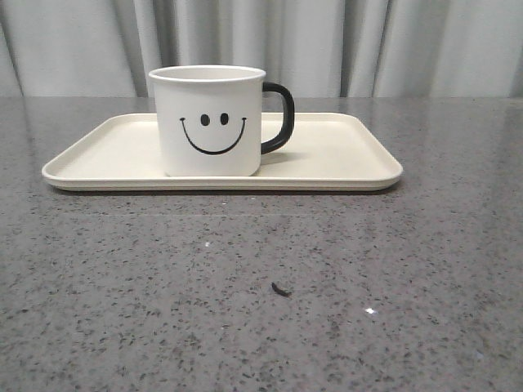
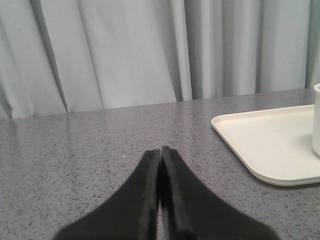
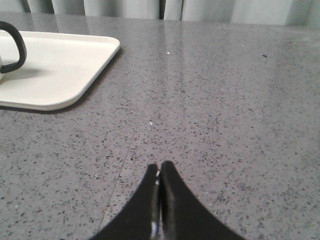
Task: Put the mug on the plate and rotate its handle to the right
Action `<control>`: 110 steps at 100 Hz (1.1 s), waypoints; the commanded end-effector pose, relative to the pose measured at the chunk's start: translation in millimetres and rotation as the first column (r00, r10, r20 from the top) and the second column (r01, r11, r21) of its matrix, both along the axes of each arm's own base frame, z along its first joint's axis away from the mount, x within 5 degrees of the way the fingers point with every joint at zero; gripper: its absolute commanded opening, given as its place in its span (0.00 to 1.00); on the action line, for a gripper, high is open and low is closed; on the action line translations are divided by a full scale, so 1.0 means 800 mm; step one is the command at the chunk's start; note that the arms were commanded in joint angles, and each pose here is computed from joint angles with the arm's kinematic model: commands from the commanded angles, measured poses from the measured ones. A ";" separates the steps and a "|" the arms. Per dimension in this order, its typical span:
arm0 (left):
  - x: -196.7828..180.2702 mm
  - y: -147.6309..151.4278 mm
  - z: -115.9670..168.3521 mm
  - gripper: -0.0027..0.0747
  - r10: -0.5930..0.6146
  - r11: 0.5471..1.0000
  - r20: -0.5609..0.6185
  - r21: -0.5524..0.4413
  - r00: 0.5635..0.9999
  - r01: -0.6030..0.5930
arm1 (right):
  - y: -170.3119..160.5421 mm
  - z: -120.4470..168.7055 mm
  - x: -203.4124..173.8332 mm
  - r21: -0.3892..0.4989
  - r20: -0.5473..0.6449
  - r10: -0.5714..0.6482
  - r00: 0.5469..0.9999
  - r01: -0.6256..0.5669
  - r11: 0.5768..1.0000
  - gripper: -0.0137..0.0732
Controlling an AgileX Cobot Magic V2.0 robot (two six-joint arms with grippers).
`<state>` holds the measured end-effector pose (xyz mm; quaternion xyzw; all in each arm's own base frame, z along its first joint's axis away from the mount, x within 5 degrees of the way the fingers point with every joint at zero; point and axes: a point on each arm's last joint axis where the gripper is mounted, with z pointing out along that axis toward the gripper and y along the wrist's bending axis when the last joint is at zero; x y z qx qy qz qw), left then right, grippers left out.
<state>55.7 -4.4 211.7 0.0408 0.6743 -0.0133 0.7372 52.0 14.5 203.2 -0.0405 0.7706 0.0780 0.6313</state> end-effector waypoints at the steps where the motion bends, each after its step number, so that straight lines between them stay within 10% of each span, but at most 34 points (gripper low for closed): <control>1: -0.005 -0.001 0.008 0.01 -0.010 1.000 0.097 -0.008 0.995 0.011 | -0.005 0.011 0.001 0.007 0.115 -0.042 0.992 0.041 0.999 0.04; 110: -0.005 -0.001 0.008 0.01 -0.010 1.000 0.097 -0.008 0.995 0.011 | -0.010 -0.017 0.003 -0.013 0.107 -0.090 0.990 0.091 0.996 0.04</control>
